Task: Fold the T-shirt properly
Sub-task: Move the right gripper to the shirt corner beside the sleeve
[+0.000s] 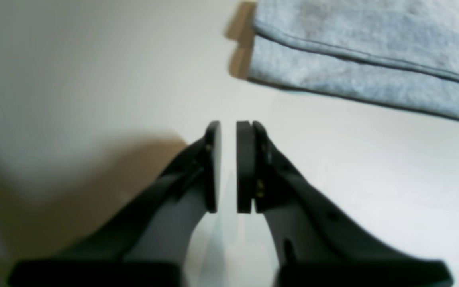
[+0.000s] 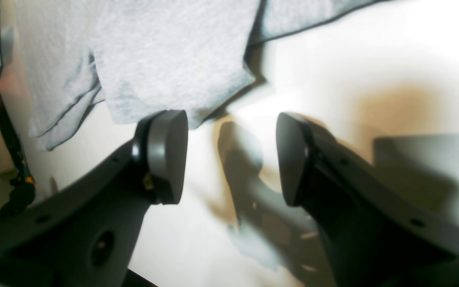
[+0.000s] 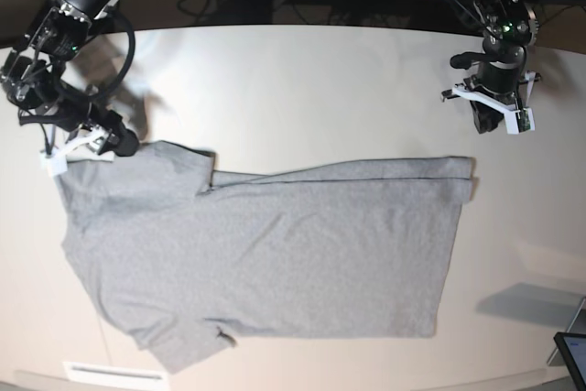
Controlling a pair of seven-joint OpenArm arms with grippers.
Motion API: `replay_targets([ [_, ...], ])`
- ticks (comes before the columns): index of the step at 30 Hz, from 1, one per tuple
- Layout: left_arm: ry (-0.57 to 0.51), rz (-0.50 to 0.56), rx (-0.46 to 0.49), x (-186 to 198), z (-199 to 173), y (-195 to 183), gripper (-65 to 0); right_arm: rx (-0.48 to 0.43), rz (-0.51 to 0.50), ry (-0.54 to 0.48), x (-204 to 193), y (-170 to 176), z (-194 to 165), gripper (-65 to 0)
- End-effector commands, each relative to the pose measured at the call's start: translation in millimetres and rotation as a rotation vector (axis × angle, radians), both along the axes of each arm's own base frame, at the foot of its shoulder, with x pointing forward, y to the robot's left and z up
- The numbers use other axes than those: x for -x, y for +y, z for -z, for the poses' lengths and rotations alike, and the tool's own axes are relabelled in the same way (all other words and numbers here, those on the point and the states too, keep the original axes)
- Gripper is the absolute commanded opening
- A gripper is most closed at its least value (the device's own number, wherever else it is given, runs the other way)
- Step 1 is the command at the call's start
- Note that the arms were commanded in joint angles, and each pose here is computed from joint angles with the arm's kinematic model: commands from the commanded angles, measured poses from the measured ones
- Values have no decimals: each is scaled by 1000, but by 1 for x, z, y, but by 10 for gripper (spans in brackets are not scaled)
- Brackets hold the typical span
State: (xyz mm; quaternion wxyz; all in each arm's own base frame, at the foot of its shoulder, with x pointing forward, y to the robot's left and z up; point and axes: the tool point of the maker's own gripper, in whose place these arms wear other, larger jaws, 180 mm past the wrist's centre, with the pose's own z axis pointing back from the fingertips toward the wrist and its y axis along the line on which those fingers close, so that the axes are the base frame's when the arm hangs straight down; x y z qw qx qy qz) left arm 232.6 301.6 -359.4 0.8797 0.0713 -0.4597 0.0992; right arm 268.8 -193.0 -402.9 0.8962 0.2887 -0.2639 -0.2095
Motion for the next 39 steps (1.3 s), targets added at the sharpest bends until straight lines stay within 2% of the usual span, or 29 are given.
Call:
replay_targets([
  [1,-37,8,-22,-4,-12,3,-588,12,-2,-27,-8,-3,-8,-319],
  [16,-23,9,-27,1,-9,5,-588,0,-64,-74,-30,19,-21,-328],
  [18,-23,9,-27,1,-9,5,-588,0,-64,-80,-33,19,-22,-384],
  [22,-23,9,-27,1,-9,5,-588,-1,-63,-86,-36,19,-25,-567],
  [25,-23,9,-27,1,-9,5,-588,3,-62,-92,-39,18,-27,-650],
  [31,-22,8,-26,1,-9,5,-588,8,-76,-104,-44,20,-33,-650],
  [39,-22,8,-26,1,-9,5,-588,36,-214,-206,-80,57,-68,-650],
])
